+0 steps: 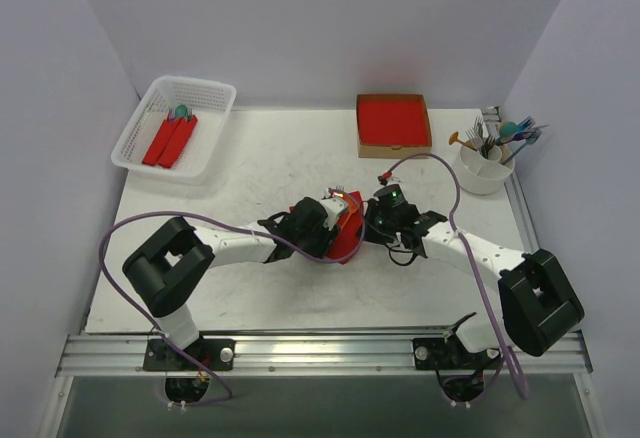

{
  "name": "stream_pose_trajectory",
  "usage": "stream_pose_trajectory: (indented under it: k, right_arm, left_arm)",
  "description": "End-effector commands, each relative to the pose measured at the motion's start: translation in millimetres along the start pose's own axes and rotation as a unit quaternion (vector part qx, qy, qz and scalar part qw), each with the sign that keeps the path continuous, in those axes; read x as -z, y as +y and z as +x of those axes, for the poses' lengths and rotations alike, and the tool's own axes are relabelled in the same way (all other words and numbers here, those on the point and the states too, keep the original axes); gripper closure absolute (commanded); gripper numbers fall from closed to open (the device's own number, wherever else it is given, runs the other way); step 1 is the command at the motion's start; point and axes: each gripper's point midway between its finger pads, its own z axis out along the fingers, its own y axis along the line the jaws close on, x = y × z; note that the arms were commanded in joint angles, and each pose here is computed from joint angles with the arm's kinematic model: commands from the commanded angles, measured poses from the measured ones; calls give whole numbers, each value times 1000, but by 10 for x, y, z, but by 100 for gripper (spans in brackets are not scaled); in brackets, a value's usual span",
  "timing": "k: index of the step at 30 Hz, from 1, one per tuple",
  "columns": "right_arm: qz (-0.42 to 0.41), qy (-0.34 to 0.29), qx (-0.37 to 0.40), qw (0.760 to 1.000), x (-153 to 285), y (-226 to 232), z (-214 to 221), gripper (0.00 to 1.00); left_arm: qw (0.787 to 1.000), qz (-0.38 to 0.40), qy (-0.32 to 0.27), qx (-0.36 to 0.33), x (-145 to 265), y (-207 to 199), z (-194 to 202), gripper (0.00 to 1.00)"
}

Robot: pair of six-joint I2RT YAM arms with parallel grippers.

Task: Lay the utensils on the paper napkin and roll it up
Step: Roll the napkin at the center of the board.

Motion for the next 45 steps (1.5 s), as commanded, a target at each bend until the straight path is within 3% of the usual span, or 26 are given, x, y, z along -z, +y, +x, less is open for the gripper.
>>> stream_pose_trajectory:
  k: [1,21,45]
  right_arm:
    - [-56,-35,-11,998,117,296,-270,100]
    - [-169,-55,-80,981,171,545,-434,100]
    - [-202,-58,-58,976,-1,645,-479,100]
  left_arm:
    - [1000,12,-22,-6,-31,-60,-191,47]
    - [1000,12,-20,-4,-77,-65,-188,47]
    - [997,41,-50,34,74,-58,-321,47]
